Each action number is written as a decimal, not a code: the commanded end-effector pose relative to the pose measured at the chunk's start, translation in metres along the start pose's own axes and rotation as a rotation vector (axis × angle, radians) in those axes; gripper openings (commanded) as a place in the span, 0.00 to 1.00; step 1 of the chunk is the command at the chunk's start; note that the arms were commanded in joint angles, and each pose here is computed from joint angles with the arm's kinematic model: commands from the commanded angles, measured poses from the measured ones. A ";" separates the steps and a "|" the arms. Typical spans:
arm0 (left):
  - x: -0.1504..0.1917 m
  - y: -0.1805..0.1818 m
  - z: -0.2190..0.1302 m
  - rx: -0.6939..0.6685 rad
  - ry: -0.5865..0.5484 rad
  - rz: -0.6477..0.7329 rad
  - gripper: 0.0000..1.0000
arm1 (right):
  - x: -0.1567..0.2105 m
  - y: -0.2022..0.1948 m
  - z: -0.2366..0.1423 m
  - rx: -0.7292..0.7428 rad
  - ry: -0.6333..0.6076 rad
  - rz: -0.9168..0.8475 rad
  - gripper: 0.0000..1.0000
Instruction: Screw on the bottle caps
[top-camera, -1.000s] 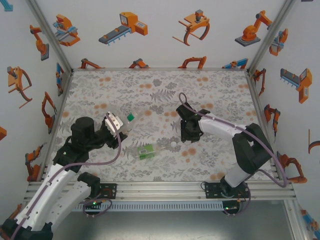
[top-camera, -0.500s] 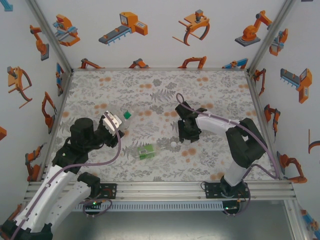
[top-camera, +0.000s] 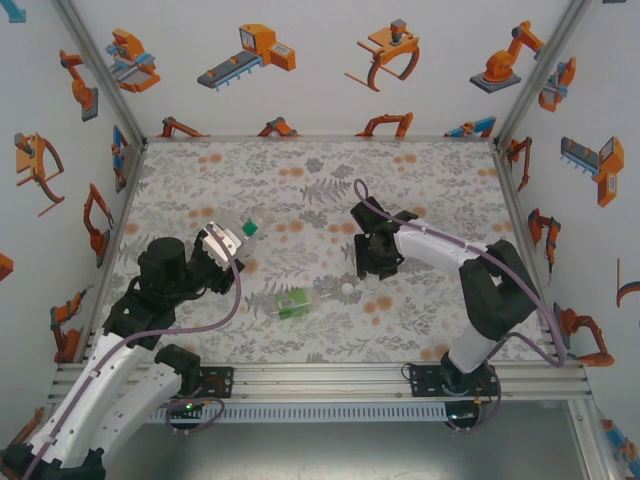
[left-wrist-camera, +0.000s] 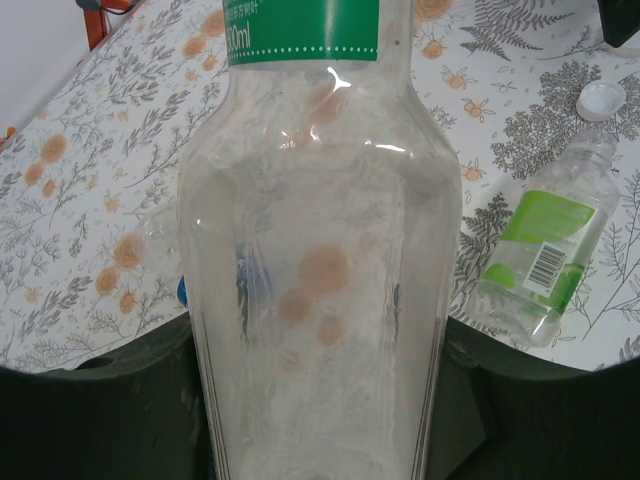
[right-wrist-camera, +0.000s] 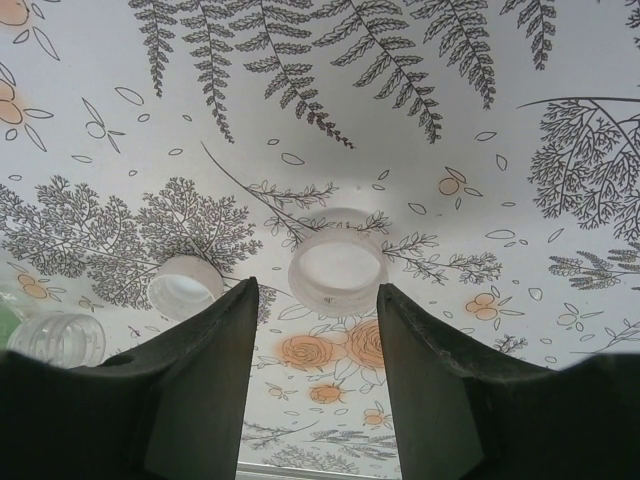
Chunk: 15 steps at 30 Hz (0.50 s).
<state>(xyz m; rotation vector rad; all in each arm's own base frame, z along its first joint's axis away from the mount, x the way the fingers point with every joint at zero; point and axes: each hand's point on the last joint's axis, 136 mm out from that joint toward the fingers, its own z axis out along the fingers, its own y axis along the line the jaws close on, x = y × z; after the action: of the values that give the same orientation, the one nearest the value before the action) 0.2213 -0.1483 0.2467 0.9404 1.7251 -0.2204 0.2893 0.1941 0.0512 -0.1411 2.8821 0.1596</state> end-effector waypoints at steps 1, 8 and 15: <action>0.002 -0.001 0.001 0.003 0.002 -0.013 0.40 | 0.003 -0.003 -0.005 -0.003 0.005 0.016 0.49; 0.001 -0.002 0.001 0.003 -0.005 -0.014 0.41 | 0.008 -0.004 0.001 0.003 0.023 0.017 0.49; -0.001 -0.003 0.000 0.006 -0.030 -0.010 0.39 | 0.010 -0.005 0.007 0.010 0.041 0.014 0.49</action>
<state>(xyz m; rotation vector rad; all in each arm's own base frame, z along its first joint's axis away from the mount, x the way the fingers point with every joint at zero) 0.2204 -0.1481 0.2406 0.9446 1.7336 -0.2221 0.2864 0.1927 0.0481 -0.1421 2.8929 0.1568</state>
